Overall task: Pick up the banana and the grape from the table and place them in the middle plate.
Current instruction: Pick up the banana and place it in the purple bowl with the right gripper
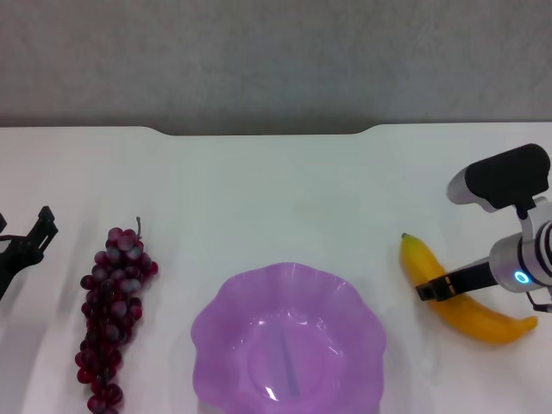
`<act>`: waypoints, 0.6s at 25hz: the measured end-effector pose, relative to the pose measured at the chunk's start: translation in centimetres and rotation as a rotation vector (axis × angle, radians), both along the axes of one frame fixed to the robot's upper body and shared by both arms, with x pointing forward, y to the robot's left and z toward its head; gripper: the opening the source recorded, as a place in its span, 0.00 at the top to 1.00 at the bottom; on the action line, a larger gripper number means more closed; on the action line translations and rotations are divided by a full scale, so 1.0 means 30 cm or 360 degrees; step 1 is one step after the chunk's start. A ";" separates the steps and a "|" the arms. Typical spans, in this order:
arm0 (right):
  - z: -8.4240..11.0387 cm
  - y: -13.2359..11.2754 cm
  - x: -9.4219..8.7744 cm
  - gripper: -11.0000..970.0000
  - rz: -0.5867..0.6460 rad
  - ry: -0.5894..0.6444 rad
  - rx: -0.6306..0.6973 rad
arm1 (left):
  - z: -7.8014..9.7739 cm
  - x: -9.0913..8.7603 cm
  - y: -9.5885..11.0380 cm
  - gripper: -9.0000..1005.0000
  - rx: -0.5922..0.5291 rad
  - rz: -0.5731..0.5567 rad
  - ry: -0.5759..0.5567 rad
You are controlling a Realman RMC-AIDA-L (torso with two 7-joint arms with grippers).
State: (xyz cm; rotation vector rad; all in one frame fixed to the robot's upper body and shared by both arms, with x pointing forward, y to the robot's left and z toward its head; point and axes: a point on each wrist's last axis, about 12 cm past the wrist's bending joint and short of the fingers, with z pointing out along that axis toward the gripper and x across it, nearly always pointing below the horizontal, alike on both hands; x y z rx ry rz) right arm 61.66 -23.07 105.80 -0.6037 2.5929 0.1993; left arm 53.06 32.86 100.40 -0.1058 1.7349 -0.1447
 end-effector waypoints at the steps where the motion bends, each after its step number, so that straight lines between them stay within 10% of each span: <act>1: 0.012 0.006 -0.005 0.49 0.0021 0.0001 0.0012 | -0.001 -0.001 0.002 0.23 0.0001 0.0003 0.0002; 15: 0.208 0.152 -0.077 0.49 0.0402 -0.0154 0.0336 | 0.003 0.008 -0.002 0.23 0.0018 -0.0008 0.0002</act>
